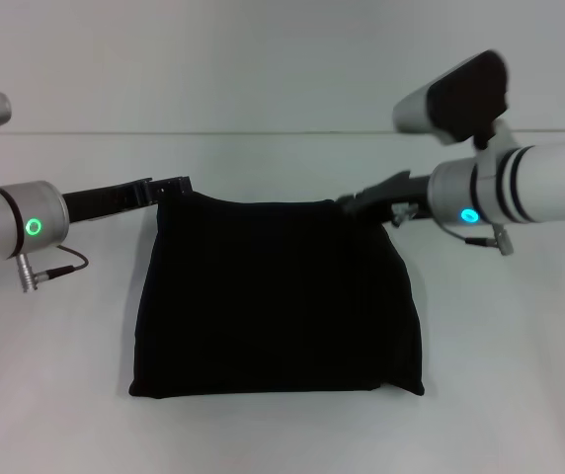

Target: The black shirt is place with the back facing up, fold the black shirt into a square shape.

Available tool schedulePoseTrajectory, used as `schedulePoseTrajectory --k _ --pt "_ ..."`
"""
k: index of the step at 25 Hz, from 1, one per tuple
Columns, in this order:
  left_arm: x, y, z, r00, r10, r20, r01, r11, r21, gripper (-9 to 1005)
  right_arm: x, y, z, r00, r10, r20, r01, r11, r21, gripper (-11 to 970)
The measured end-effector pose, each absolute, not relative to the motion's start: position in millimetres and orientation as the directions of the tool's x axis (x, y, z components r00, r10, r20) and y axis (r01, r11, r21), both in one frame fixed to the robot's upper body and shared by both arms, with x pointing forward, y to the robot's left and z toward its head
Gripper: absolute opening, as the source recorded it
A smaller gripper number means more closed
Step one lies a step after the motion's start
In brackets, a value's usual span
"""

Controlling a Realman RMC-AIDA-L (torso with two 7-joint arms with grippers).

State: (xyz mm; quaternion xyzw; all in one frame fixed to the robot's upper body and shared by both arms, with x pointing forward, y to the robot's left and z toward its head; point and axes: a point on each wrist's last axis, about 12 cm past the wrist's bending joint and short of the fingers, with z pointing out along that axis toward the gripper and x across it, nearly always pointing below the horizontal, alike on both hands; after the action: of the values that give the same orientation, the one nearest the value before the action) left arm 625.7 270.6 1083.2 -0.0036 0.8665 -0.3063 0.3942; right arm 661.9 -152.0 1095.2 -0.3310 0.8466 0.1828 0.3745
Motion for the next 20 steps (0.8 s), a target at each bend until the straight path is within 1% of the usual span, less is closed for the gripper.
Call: schedulePoseTrajectory --k 4,9,14,20 --pt "627 271 1083 -0.680 -0.237 -0.693 0.241 0.821 -0.518 657 664 -161 1103 -0.489 -0.330 -0.808 -0.668 0.736 0.104 1" --pt "629 271 1082 -0.676 -0.238 -0.698 0.231 0.830 -0.507 648 659 -176 1106 -0.482 -0.227 -0.846 -0.645 0.745 0.168 0" --pt "629 269 1079 -0.679 -0.240 -0.694 0.217 0.837 -0.502 640 652 -195 1108 -0.483 -0.168 -0.860 -0.632 0.746 0.209 53" --pt "630 264 1070 -0.687 -0.246 -0.683 0.186 0.850 -0.493 631 645 -211 1105 -0.509 -0.135 -0.850 -0.623 0.739 0.256 268"
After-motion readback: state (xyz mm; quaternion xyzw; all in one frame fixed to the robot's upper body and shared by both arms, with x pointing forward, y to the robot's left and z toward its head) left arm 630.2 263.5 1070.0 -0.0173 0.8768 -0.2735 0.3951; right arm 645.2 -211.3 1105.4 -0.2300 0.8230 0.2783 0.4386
